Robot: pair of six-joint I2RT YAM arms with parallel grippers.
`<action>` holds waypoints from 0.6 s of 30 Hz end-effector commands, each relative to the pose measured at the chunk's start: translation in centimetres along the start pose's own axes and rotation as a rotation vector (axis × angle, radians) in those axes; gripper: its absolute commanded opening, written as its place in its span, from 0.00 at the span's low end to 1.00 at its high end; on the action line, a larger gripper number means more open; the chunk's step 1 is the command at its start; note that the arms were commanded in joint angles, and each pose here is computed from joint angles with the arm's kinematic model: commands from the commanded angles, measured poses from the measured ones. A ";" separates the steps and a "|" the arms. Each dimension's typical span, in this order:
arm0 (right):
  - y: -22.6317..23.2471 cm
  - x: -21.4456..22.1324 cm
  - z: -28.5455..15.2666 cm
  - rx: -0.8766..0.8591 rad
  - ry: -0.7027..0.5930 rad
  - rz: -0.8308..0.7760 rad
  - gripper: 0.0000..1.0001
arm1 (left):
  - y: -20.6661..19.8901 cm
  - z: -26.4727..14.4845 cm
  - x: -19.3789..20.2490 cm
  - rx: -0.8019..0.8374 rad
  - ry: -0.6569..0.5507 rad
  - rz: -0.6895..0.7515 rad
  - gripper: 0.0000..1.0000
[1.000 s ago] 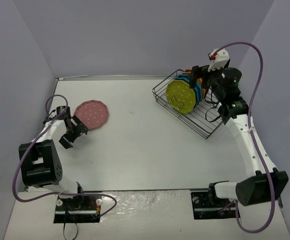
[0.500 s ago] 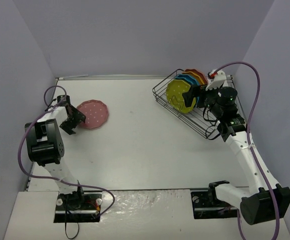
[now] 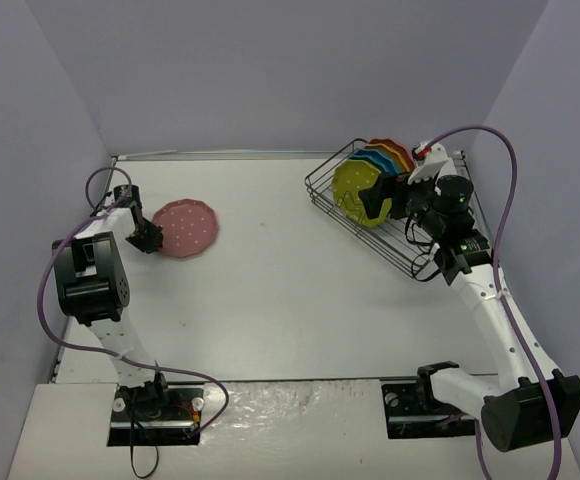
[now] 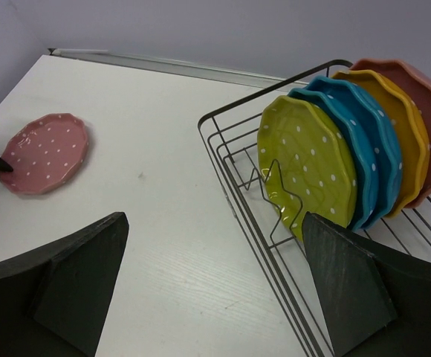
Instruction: Load the plates into the dish rack
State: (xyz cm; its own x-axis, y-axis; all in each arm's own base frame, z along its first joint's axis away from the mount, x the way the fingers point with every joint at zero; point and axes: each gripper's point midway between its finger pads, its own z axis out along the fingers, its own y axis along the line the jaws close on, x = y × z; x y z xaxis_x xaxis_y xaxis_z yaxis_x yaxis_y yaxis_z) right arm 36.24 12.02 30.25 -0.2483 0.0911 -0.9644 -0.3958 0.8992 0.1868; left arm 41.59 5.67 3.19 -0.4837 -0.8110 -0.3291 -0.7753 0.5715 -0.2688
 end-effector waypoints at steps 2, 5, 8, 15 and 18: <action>2.9 -0.5 1.7 -0.096 -0.012 0.027 1.00 | 2.2 1.4 1.9 -0.067 0.055 0.021 0.00; 5.0 3.1 3.9 -0.146 0.100 0.122 1.00 | 2.0 0.9 2.7 -0.032 0.072 0.036 0.00; 8.8 5.9 5.2 -0.233 0.180 0.238 1.00 | 0.9 -0.6 3.8 0.060 0.095 0.026 0.00; 14.9 9.5 8.4 -0.339 0.210 0.465 1.00 | -1.5 -4.9 7.4 0.265 0.141 0.010 0.00; 15.8 12.1 9.8 -0.317 0.260 0.547 1.00 | -2.2 -6.5 9.0 0.330 0.153 -0.003 0.00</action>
State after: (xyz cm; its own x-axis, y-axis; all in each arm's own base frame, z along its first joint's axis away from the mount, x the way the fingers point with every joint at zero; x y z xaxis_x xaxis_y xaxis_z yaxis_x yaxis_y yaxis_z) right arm 33.91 28.91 17.37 -0.6948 0.1883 -0.6941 -0.4156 0.6826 0.6011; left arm 36.84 0.27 3.29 -0.5230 -0.8189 -0.2365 -0.7004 0.5710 -0.4283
